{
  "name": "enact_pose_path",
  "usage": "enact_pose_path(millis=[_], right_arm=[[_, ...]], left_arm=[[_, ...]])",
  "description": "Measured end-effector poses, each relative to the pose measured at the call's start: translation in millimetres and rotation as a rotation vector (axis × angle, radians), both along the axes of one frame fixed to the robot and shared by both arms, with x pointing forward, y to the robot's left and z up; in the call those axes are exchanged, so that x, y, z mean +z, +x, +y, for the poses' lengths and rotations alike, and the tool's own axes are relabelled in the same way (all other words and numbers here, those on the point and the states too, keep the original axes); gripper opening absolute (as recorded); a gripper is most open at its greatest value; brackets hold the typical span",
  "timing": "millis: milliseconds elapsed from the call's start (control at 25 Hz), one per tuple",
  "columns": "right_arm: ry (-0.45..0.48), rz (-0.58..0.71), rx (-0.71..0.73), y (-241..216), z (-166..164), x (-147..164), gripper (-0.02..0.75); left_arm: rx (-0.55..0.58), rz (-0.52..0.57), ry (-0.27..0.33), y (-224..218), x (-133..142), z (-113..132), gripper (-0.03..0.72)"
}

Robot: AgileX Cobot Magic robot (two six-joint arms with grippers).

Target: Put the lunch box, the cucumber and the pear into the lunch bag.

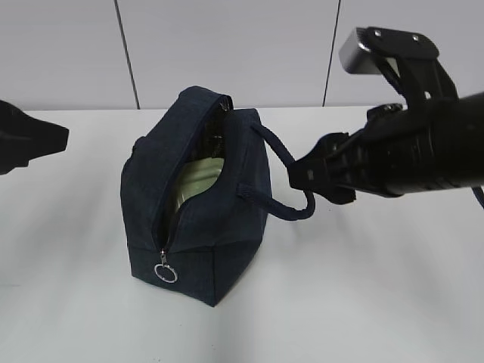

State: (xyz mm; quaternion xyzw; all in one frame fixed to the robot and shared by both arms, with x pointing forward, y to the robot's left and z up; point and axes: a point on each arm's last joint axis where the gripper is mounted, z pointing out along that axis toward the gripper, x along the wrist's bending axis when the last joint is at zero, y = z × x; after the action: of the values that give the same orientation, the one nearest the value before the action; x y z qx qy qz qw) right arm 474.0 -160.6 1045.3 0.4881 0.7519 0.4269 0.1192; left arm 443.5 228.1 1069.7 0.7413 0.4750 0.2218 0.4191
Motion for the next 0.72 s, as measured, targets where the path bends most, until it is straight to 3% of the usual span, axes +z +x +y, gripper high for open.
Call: enact_pose_path(millis=[320,560,720], right_arm=[[-0.095,-0.202,-0.096,-23,-22,-27,0.43],[-0.105,-0.234,-0.132,-23,-26,-31,0.43],[-0.092,-0.26,-0.169,-20,-27,-28,0.43]], left_arm=[[0.015,0.001,0.003,-2,-7,2,0.345],[-0.007,-0.023,0.049,-3,-13,3,0.342],[-0.007,-0.02,0.044,-3,-13,3,0.342]])
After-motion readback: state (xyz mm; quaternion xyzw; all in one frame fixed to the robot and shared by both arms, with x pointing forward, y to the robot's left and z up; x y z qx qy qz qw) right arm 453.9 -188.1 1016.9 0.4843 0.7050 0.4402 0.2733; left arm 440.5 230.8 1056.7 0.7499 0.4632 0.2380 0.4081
